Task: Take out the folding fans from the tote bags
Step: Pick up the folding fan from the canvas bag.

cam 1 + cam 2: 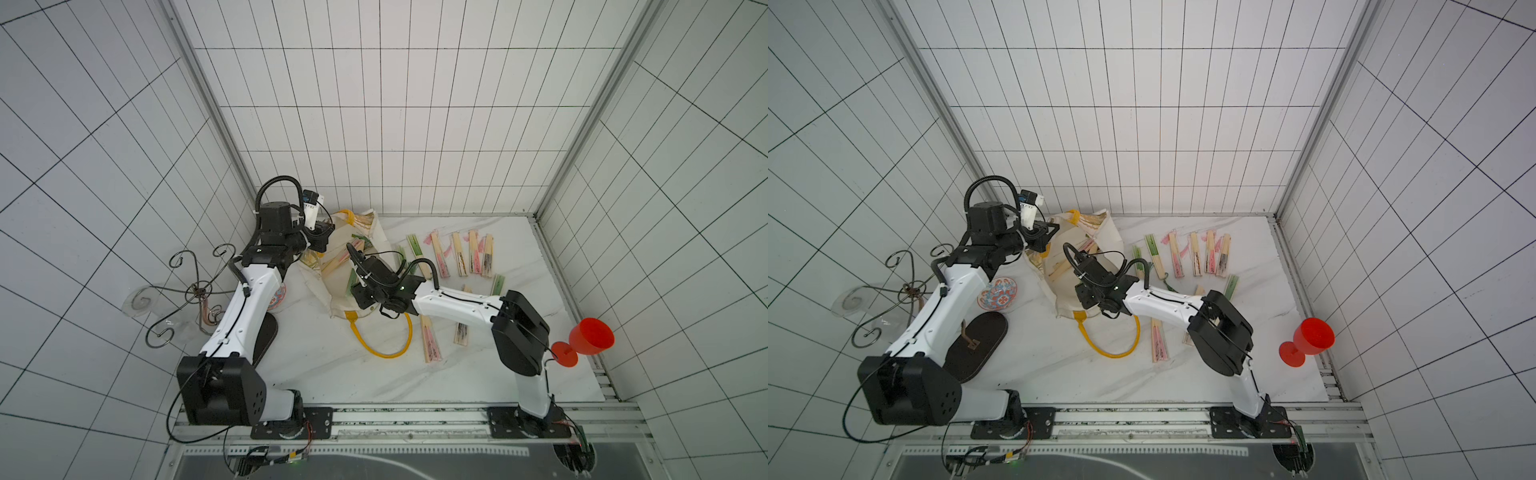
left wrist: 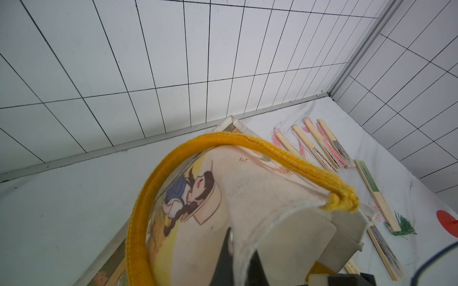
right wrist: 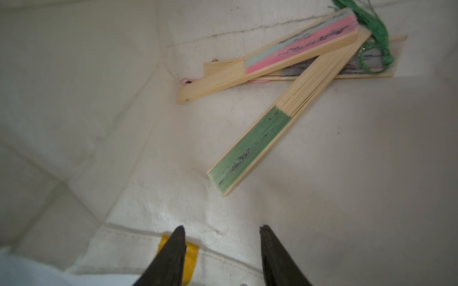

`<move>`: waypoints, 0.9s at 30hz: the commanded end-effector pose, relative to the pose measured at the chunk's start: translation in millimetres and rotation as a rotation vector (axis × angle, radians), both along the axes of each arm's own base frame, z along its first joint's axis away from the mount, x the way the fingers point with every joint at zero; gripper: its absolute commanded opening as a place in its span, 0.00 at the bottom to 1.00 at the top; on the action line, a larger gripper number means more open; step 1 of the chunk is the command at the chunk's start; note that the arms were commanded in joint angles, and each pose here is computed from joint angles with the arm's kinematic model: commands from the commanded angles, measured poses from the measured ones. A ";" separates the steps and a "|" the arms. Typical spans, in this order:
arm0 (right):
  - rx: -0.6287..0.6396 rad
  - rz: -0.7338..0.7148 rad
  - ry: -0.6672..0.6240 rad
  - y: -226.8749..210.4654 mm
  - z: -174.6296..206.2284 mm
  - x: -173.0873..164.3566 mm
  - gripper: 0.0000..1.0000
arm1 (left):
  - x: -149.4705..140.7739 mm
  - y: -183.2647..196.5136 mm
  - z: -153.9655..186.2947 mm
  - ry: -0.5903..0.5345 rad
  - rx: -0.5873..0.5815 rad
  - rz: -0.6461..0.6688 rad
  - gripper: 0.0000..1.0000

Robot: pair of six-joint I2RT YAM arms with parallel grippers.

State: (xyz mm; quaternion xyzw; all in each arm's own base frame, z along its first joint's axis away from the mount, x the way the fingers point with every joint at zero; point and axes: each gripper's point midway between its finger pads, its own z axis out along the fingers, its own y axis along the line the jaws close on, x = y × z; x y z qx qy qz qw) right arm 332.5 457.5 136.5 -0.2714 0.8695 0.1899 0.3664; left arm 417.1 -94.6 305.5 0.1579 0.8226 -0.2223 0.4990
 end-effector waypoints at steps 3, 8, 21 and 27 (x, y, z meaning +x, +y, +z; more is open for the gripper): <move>0.201 -0.100 0.074 12.7 23.1 46.6 0.52 | 0.9 -6.8 31.2 -0.100 -0.052 -0.017 0.00; 0.320 -0.139 0.194 7.0 4.0 67.9 0.55 | -1.4 -9.6 31.5 -0.097 -0.066 -0.032 0.00; 0.513 -0.074 0.366 26.1 -24.1 83.1 0.57 | -3.7 -26.1 25.1 -0.077 -0.092 -0.088 0.00; 0.551 -0.051 0.422 33.4 -34.6 79.4 0.53 | -4.1 -29.3 25.2 -0.075 -0.098 -0.099 0.00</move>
